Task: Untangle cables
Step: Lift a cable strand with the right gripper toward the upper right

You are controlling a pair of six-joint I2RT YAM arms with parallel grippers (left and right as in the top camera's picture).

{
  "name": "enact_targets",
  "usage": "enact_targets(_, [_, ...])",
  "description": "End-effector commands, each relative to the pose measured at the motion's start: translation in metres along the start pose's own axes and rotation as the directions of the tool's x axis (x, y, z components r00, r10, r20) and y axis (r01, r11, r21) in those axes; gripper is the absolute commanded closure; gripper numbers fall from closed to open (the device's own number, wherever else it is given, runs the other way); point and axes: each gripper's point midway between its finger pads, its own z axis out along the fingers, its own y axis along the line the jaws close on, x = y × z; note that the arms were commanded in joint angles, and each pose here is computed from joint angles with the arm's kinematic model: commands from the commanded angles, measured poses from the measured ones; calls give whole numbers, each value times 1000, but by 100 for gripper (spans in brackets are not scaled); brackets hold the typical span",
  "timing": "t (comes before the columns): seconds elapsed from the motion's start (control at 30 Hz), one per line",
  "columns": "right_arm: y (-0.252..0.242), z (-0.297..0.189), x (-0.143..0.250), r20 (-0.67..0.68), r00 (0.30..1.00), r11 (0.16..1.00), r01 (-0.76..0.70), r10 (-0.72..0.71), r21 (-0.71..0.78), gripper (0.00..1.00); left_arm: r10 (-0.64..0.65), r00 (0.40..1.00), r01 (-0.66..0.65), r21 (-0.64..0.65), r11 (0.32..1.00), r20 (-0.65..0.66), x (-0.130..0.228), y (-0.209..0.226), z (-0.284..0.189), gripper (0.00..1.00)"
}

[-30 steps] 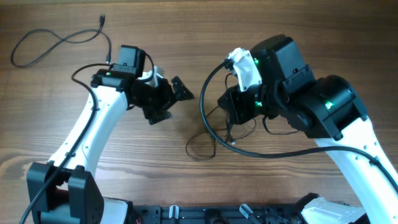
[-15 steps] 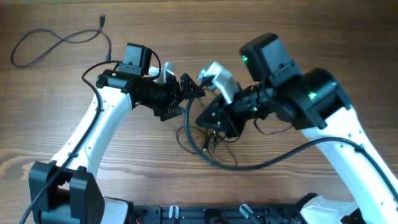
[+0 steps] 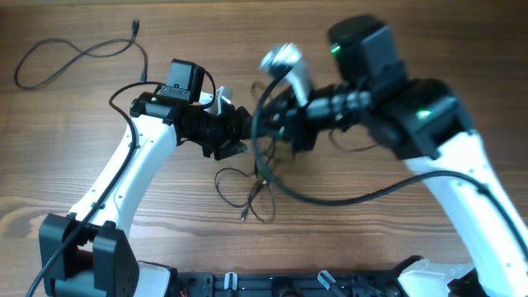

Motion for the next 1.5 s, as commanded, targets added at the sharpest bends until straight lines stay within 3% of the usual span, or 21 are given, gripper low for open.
enact_targets(0.0, [18, -54, -34, 155, 987, 993, 22, -40, 119, 96, 15, 1000, -15, -19, 1000, 23, -3, 2, -1, 33])
enact_targets(0.13, [8, -77, -50, 273, 962, 966, -81, 11, 245, 96, 28, 999, -28, -16, 999, 37, -6, 0, -1, 37])
enact_targets(0.23, [7, -96, -70, 390, 921, 946, -140, 16, 292, 96, 27, 999, -27, -16, 1000, 36, -6, 0, -1, 55])
enact_targets(0.3, [15, -104, -81, 440, 898, 952, -131, -4, 276, 96, 22, 999, -22, -19, 1000, 31, -5, 1, -1, 81])
enact_targets(0.37, [20, -108, -88, 469, 883, 955, -129, -11, 266, 96, 19, 999, -18, -21, 1000, 28, -4, 2, -1, 92])
enact_targets(0.43, [20, -113, -95, 506, 862, 952, -153, -3, 266, 96, 17, 999, -17, -23, 1000, 27, -3, 2, -1, 94])
enact_targets(0.5, [12, -117, -97, 530, 848, 937, -195, 12, 291, 96, 17, 1000, -16, -21, 1000, 25, -3, 2, -1, 83])
enact_targets(0.57, [-7, -118, -93, 534, 845, 900, -250, 23, 356, 96, 17, 1000, -17, 19, 1000, -3, 2, -5, -1, 62])
enact_targets(0.67, [-61, -122, -69, 522, 848, 750, -400, 86, 526, 96, 55, 996, -42, 168, 985, -74, 13, -31, -4, 37])
enact_targets(0.77, [-96, -109, -40, 534, 804, 618, -565, 262, 547, 96, 125, 988, -96, 279, 956, -87, 15, -53, -9, 18])
enact_targets(0.87, [-100, -85, -39, 507, 785, 639, -600, 355, 481, 96, 157, 985, -130, 288, 949, -71, 14, -58, -7, 2])
enact_targets(1.13, [-74, -79, -86, 564, 766, 780, -543, 309, 312, 96, 134, 985, -103, 249, 963, -112, 27, -60, 6, 12])
enact_targets(1.27, [-72, -78, -87, 584, 714, 753, -610, 386, 248, 96, 14, 997, 0, 164, 986, -82, 20, -52, 14, 12])
enact_targets(1.47, [-71, -78, -87, 582, 716, 756, -607, 385, 246, 96, -21, 999, 27, 169, 985, -41, 9, -55, 13, 12])
